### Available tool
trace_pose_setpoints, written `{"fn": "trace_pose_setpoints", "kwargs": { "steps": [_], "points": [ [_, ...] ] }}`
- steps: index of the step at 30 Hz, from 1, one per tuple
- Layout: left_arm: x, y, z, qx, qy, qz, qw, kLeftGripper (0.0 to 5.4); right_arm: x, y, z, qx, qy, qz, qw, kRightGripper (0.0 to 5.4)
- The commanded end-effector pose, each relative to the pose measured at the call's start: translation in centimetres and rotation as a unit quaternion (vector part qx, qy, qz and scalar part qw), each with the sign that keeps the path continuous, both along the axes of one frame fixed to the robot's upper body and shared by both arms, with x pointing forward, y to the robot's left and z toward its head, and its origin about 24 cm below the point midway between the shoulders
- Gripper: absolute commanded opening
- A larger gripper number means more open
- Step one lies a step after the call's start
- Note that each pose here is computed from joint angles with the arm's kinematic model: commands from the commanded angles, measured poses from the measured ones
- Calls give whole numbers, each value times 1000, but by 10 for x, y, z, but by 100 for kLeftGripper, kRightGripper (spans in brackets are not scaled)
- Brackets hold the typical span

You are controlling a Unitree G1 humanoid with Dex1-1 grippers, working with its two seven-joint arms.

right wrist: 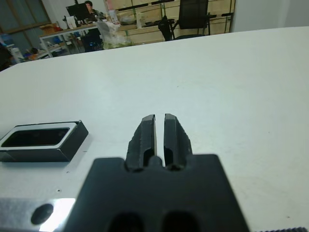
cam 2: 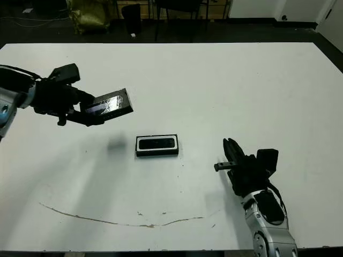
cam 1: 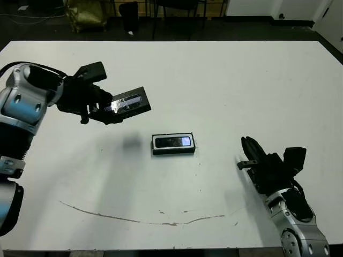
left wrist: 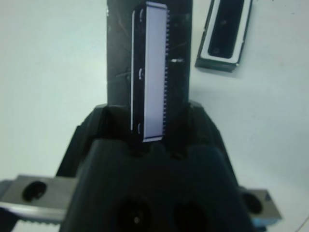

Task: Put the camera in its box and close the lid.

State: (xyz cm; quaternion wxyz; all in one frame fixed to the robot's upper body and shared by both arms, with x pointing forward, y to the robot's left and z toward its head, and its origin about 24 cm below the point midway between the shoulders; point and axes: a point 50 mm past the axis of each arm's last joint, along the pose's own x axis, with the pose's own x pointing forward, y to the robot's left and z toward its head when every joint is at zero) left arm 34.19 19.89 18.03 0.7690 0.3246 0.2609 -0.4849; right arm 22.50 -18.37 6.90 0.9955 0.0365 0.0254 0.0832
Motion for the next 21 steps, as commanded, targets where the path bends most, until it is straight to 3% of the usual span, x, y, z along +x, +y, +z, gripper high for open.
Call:
{"fn": "trace_pose_setpoints", "kwargs": {
  "steps": [1,21],
  "points": [
    [-5,-7,-12,10,37,11,999,226,-2,1,-4,0,17,-11,1000,0],
    [-13,-26,-26,-6,74,-5,997,226,8,-1,0,27,-18,-38,999,0]
  ]
}}
